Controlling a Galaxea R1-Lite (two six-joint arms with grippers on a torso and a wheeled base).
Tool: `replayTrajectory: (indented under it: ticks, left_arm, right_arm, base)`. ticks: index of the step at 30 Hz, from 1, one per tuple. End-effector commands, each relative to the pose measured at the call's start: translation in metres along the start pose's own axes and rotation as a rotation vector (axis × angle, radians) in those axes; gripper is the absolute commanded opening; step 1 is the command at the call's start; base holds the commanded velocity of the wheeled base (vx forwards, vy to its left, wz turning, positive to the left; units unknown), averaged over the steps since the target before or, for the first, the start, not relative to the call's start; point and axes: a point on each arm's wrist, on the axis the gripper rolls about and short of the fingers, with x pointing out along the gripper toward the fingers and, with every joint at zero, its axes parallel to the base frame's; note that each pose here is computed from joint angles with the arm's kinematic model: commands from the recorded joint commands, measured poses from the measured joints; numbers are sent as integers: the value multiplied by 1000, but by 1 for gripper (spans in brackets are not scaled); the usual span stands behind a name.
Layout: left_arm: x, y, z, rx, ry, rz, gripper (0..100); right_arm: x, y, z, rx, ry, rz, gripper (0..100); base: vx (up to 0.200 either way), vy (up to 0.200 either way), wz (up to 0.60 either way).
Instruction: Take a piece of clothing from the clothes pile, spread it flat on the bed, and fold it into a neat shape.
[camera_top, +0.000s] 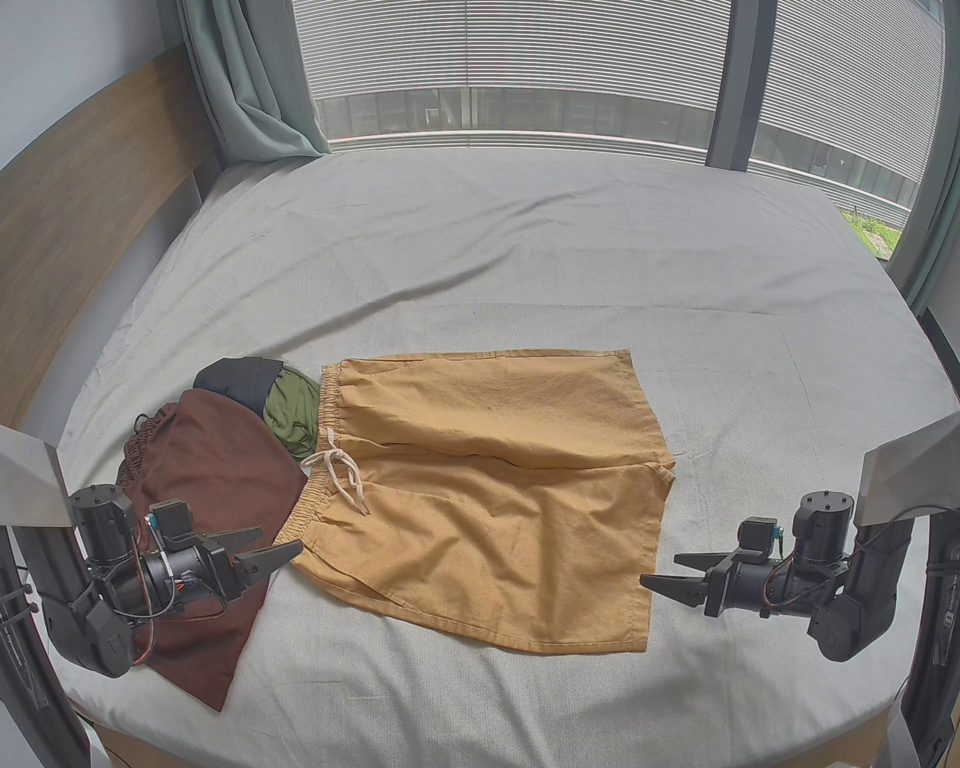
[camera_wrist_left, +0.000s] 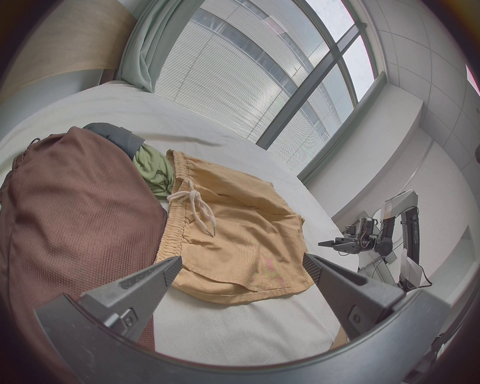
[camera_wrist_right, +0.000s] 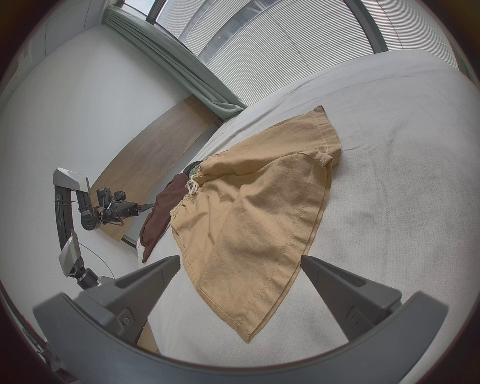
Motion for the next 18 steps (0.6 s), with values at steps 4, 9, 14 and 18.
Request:
replayTrajectory:
  ticks: [4, 9, 14, 18]
  left_arm:
    - [9, 13, -12, -40, 32, 22, 100]
    - [14, 19, -16, -51, 41, 39, 100]
    - [19, 26, -19, -62, 43, 66, 100]
    - [21, 29, -23, -71, 52, 74, 100]
  right_arm:
    - [0, 2, 0, -2, 1, 3, 100]
    - [0, 1, 1, -4, -2, 1, 100]
    - [0, 1, 1, -5, -4, 0, 100]
    - [0, 1, 1, -4, -3, -1, 100]
  base:
    - [0, 0, 0]
    - [0, 0, 0]
    - [0, 0, 0]
    - [0, 0, 0]
